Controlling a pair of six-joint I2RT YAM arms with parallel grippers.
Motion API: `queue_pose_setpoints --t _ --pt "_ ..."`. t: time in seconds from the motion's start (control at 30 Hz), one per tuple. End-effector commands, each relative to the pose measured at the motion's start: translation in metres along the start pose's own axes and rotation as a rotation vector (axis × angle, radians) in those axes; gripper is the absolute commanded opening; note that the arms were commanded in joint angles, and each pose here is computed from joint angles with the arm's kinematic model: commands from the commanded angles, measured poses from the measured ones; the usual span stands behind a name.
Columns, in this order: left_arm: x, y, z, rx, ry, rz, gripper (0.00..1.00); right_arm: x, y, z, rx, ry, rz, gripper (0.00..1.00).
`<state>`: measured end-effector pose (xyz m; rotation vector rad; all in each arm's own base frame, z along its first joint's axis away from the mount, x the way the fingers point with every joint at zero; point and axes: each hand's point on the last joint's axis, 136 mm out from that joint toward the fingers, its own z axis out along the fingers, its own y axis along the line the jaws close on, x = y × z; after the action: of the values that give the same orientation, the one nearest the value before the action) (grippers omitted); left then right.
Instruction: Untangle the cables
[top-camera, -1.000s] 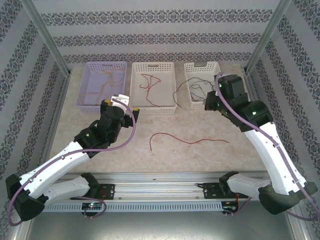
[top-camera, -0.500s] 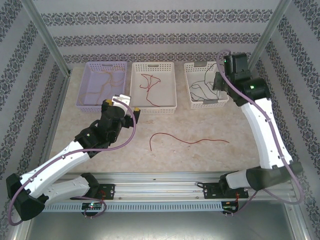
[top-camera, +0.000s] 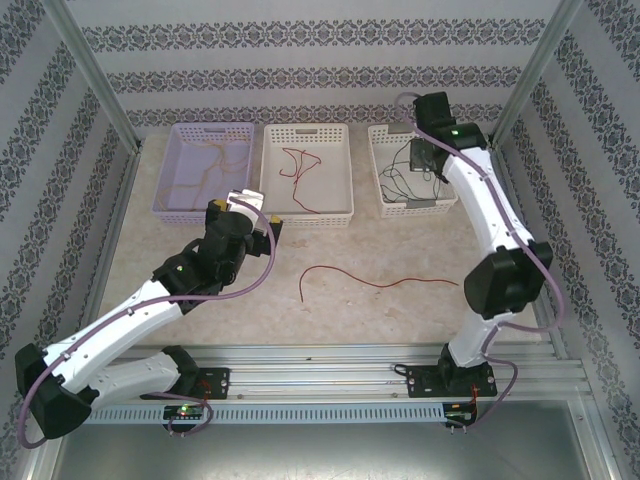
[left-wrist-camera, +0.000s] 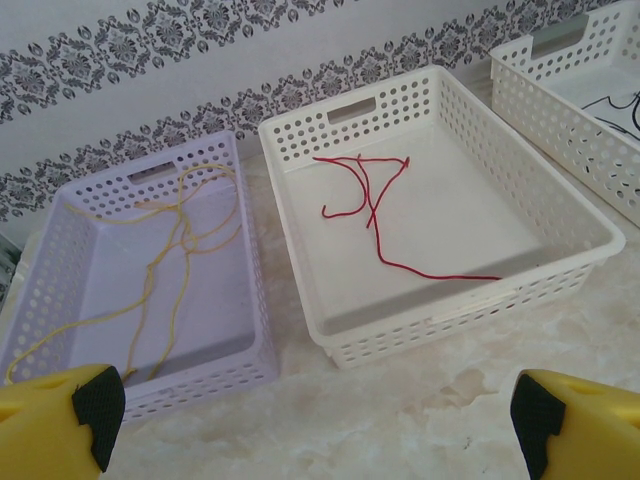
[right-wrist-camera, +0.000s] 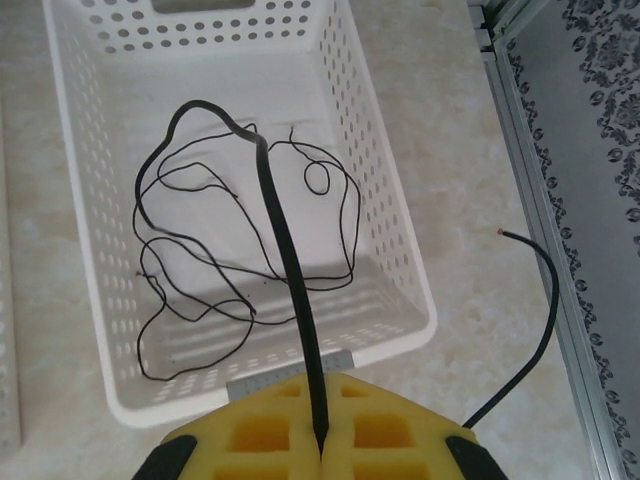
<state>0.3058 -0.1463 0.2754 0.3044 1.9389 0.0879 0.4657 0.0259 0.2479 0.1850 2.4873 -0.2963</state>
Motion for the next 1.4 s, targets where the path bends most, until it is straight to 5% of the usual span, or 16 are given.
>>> queue_pose_setpoints --t 0.0,0.7,0.77,1.07,1.37 --pt "-0.002 0.003 0.002 -0.008 -0.011 0.011 1.00 -0.008 -0.002 0.018 0.045 0.014 -0.027 0.00" --pt "0.005 -0.004 0.010 0.001 0.019 0.037 1.00 0.052 0.068 0.156 -0.090 0.345 -0.005 0.00" --pt "0.005 -0.004 0.010 0.003 0.020 0.040 1.00 0.051 0.067 0.154 -0.089 0.348 0.004 0.00" --pt "0.007 -0.006 0.012 0.007 0.029 0.046 1.00 0.015 0.060 0.100 -0.152 0.226 0.056 0.39" --pt "0.007 -0.006 0.012 0.005 0.028 0.049 1.00 -0.001 0.042 0.049 -0.165 0.148 0.076 0.51"
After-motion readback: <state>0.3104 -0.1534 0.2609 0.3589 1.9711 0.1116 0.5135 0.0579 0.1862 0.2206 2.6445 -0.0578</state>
